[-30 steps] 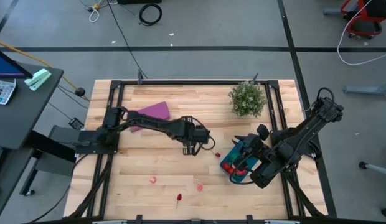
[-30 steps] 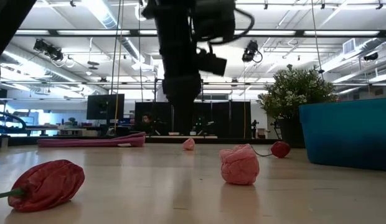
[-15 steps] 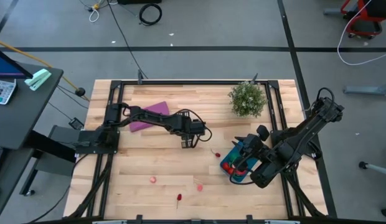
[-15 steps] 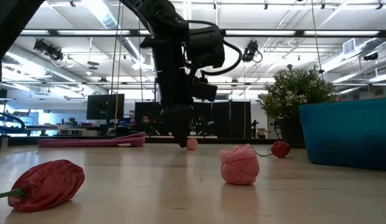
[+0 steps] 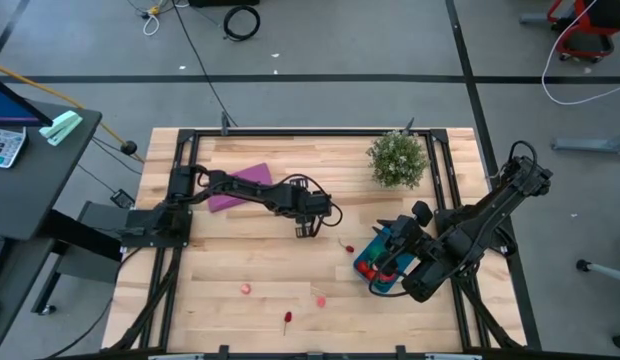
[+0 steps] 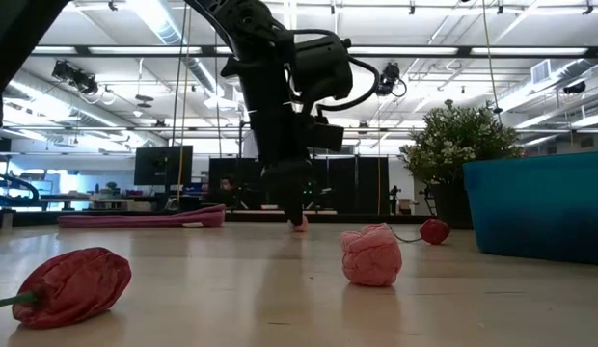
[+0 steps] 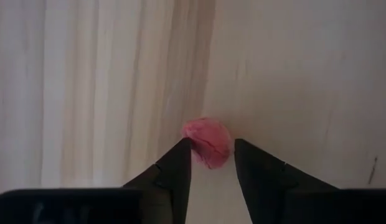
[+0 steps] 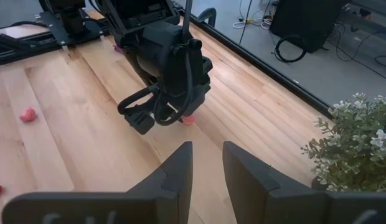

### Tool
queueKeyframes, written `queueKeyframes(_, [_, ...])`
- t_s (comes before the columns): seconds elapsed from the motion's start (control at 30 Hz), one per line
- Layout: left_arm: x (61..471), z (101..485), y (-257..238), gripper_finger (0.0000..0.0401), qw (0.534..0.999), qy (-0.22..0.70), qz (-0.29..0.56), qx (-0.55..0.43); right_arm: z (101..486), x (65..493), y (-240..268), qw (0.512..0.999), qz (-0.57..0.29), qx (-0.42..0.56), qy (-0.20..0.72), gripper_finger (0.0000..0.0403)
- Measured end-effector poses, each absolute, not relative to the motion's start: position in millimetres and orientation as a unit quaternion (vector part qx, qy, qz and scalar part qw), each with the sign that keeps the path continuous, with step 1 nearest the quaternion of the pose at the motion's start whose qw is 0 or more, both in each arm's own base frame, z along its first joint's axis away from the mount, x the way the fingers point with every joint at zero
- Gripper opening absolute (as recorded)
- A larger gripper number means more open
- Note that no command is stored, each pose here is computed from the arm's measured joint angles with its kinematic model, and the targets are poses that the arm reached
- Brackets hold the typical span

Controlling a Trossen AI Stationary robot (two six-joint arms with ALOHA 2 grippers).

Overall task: Pick and placing Produce into tupperware
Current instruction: Put the pink peach into the blue bin

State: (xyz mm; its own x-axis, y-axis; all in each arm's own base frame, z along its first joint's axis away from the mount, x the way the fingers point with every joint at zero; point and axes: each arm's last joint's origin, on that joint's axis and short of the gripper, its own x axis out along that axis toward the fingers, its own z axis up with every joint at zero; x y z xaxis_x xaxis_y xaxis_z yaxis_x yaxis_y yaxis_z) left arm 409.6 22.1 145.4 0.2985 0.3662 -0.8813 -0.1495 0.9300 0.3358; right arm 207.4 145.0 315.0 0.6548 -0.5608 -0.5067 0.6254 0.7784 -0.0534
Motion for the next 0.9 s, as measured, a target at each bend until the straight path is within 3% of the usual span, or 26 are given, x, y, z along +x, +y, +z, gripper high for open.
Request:
queueKeyframes(0.1, [410, 145, 25, 0.0103, 0.8, 0.569, 0.168, 0.087, 315, 207, 145, 0.907, -0.327, 0.063, 0.257, 0.0096])
queueKeyframes(0.27, [411, 146, 25, 0.0016, 0.804, 0.563, 0.17, 0.085, 315, 207, 145, 0.907, -0.327, 0.062, 0.257, 0.0096])
queueKeyframes(0.6, [424, 155, -22, 0.0005, 0.854, 0.493, 0.128, 0.104, 315, 207, 145, 0.908, -0.327, 0.061, 0.257, 0.0096])
queueKeyframes(0.9, [448, 213, -97, 0.0003, 0.93, 0.335, 0.056, 0.141, 315, 207, 145, 0.908, -0.329, 0.06, 0.253, 0.0096])
